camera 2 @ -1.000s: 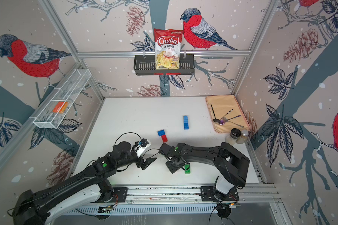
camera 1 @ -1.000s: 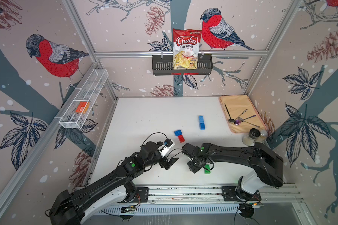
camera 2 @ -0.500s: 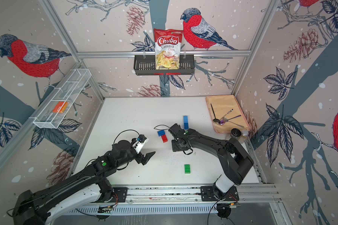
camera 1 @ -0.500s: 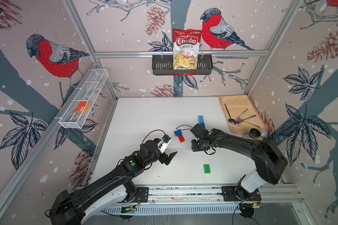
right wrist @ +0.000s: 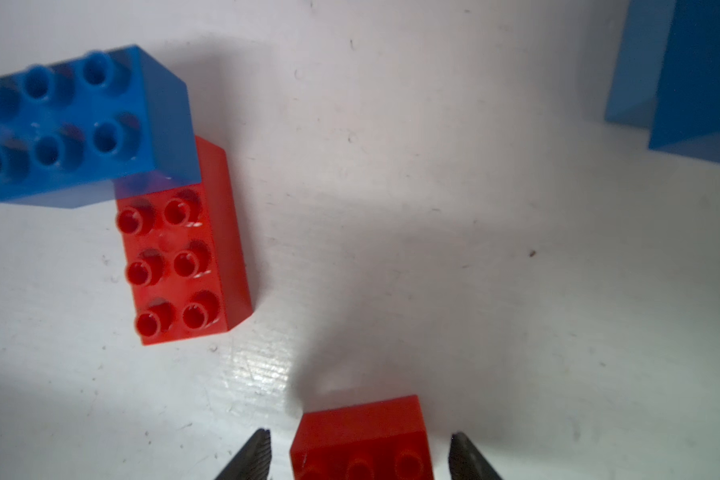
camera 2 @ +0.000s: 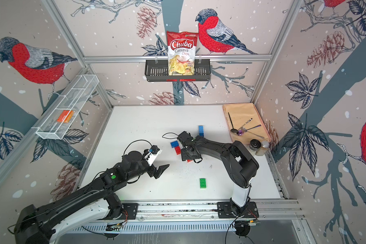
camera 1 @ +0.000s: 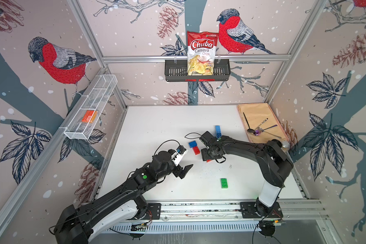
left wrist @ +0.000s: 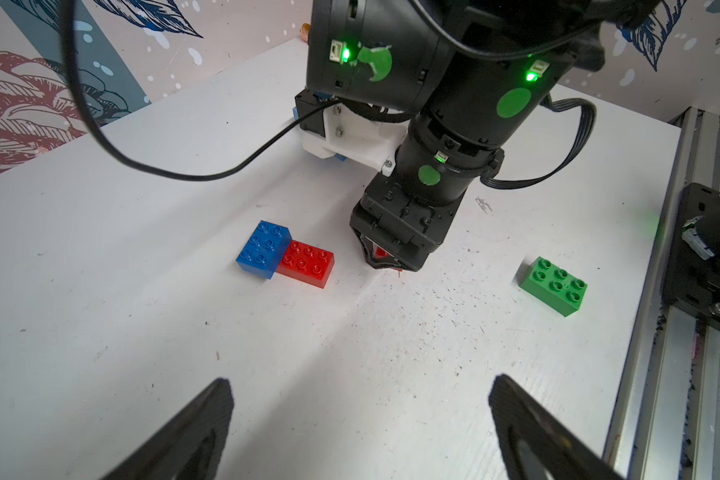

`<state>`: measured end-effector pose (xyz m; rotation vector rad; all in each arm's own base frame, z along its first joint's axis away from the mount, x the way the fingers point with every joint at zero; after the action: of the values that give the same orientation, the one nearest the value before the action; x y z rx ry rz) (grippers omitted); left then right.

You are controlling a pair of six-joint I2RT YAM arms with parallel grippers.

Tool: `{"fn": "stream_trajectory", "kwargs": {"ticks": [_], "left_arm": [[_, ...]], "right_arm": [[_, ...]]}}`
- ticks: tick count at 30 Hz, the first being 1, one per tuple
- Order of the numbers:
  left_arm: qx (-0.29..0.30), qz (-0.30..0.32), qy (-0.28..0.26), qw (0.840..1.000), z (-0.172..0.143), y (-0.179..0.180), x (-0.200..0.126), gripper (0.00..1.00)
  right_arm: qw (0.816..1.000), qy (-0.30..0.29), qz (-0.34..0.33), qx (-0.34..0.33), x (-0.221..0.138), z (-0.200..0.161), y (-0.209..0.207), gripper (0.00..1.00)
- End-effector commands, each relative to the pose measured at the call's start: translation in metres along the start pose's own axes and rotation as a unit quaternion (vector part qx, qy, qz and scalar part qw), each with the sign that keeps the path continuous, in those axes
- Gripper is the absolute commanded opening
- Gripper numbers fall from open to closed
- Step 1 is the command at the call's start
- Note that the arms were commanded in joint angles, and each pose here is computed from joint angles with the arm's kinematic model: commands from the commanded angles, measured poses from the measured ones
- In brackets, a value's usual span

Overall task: Assemble a rectangle with lego
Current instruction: Place the lego brick at the center of the board, then pick up the lego brick from the center of the board, then assemble the lego brick with the lego brick.

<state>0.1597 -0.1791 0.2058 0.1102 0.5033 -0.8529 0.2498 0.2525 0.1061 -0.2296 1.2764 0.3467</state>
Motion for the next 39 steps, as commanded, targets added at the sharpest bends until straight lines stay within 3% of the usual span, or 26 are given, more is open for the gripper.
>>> {"fn": "stream_trajectory", "kwargs": {"ticks": [1, 10, 23, 27, 32, 39], "left_arm": [[0.008, -0.009, -0.024, 1.000, 0.009, -0.002, 0.000, 0.96], [0.003, -0.007, -0.014, 1.000, 0.006, -0.001, 0.004, 0.96], [-0.005, 0.003, -0.015, 1.000, 0.007, 0.001, 0.005, 0.96], [-0.063, 0.014, -0.033, 0.997, 0.016, 0.014, -0.002, 0.96], [-0.177, 0.060, -0.047, 0.981, 0.021, 0.053, -0.009, 0.96], [-0.218, 0.137, -0.039, 0.966, 0.009, 0.078, -0.008, 0.96]], "right_arm": [[1.000, -0.005, -0.010, -0.012, 0.001, 0.000, 0.001, 0.71], [0.998, 0.001, -0.031, -0.047, 0.007, -0.010, 0.009, 0.63], [0.998, -0.015, -0.047, -0.045, 0.002, -0.003, 0.007, 0.51], [0.997, -0.035, -0.033, -0.059, -0.018, 0.011, 0.013, 0.49], [0.994, -0.043, 0.021, -0.094, -0.037, 0.032, 0.032, 0.48], [0.992, -0.030, 0.044, -0.118, -0.030, 0.054, 0.050, 0.48]]}}
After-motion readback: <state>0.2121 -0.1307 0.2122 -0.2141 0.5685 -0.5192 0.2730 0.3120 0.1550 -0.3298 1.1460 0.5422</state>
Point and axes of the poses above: each gripper's point midway between its finger pads, its own x axis out along the fingers, its own y axis along the line the jaws close on, z = x × y, the point moved 8 cm from there along -x, back along the fingers, and after that the axes turned 6 degrees about -x, right-handed, at the moved point
